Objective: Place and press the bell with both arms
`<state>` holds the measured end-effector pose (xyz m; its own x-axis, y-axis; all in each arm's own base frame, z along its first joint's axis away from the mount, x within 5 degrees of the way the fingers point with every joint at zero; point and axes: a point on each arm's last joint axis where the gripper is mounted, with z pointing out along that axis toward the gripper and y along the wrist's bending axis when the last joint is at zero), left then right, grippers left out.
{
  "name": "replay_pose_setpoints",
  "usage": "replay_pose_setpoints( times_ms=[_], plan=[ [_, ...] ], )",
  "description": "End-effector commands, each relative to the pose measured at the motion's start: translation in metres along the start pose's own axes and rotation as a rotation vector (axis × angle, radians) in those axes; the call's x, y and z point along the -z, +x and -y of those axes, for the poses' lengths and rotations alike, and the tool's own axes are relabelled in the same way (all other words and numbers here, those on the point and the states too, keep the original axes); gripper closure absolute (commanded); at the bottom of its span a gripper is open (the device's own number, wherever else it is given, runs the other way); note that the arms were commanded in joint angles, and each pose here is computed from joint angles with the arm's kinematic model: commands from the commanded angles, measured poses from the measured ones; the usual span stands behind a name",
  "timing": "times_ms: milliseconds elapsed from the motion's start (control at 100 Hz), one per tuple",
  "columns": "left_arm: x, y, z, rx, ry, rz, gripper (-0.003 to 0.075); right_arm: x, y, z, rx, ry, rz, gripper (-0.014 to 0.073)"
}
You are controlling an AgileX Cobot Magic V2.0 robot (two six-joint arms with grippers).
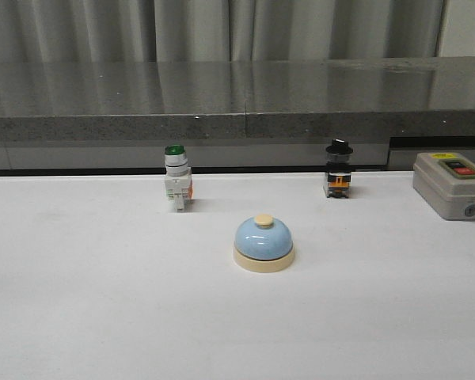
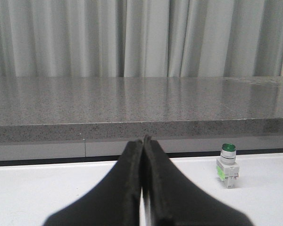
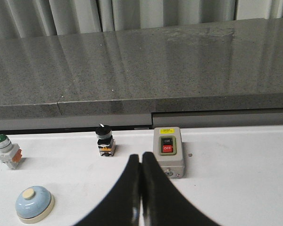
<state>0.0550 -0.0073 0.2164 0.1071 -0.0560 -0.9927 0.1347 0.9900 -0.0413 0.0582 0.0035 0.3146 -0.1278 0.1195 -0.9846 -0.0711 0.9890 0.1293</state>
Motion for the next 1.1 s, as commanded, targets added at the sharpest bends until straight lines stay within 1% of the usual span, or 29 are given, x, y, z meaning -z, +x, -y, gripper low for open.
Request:
replay_pose_setpoints(
  times_ms=[0,160,260,410,640,770,1090],
  plan=[
    [0.002,0.010,0.000,0.020,0.006,0.055,0.0741,0.001,-0.013,-0.002,0.018,-0.011,0.088,0.0659],
    [0.002,0.010,0.000,0.020,0.006,0.055,0.0741,-0.005,0.000,-0.001,0.021,-0.010,0.061,0.0659],
    [0.002,0.010,0.000,0.020,0.006,0.055,0.0741,-0.012,0.017,0.001,0.025,-0.012,0.037,0.0659],
    [0.002,0.010,0.000,0.020,0.006,0.055,0.0741,-0.020,0.039,0.002,0.028,-0.026,0.041,0.0659],
    [0.002,0.010,0.000,0.020,0.006,0.055,0.0741,-0.027,0.063,0.003,0.030,-0.055,0.089,0.0659],
    [0.002,0.010,0.000,0.020,0.006,0.055,0.0741,-0.026,0.070,0.006,0.029,-0.039,0.099,0.0659],
    [0.002,0.010,0.000,0.020,0.006,0.055,0.0741,-0.005,0.079,0.009,0.026,-0.029,0.248,0.0659]
  ],
)
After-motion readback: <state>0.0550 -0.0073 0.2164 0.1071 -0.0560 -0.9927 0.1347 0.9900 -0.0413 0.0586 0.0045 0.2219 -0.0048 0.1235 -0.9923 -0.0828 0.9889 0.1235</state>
